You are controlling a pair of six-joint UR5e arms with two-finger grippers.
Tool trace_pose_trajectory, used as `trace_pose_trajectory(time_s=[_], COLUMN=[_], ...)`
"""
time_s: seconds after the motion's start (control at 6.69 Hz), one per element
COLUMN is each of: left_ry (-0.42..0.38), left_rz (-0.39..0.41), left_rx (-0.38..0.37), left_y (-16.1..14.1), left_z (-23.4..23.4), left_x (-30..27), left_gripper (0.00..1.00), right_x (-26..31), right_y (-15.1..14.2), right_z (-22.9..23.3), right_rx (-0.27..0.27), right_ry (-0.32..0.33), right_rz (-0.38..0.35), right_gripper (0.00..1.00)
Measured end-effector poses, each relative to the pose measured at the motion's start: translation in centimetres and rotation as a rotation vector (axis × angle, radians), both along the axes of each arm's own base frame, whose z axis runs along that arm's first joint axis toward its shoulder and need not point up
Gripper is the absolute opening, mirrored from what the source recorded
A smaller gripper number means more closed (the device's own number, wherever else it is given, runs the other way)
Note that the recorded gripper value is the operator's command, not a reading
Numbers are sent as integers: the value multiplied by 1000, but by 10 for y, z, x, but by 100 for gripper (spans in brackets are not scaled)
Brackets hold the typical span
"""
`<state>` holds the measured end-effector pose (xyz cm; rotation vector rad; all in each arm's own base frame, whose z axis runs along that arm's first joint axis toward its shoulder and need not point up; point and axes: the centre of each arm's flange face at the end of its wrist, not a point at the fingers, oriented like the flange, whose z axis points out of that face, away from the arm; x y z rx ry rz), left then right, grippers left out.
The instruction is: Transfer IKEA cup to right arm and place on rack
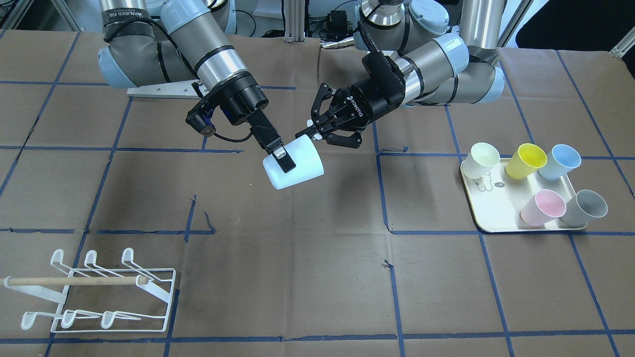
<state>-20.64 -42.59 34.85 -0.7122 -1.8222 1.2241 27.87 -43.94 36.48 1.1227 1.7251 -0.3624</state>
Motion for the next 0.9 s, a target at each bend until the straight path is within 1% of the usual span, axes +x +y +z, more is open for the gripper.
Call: trace_pose_trajectory(time_s=[0.15,0.3,0.45,0.6,0.75,0.9], left_ry=[-1,-1,-6,-19,-29,-27], left_rz=[1,2,11,42,74,92], left_rx=[-2,-4,-9,-17,-14,-5], left_y=[0,0,-1,-4,-7,-8], left_z=[0,1,3,5,5,6], left_x=[0,0,1,2,5,6], left_gripper=[12,33,56,89,98,98], right_x=[0,0,0,0,0,0], right_y=[0,0,0,0,1,0], right_z=[0,1,1,1,2,2], right_rx=[0,-2,-3,-2,-4,-5], right_ry=[-1,-2,-3,-2,-2,-3], right_rz=[2,3,4,4,3,2], right_gripper=[54,45,40,39,38,36])
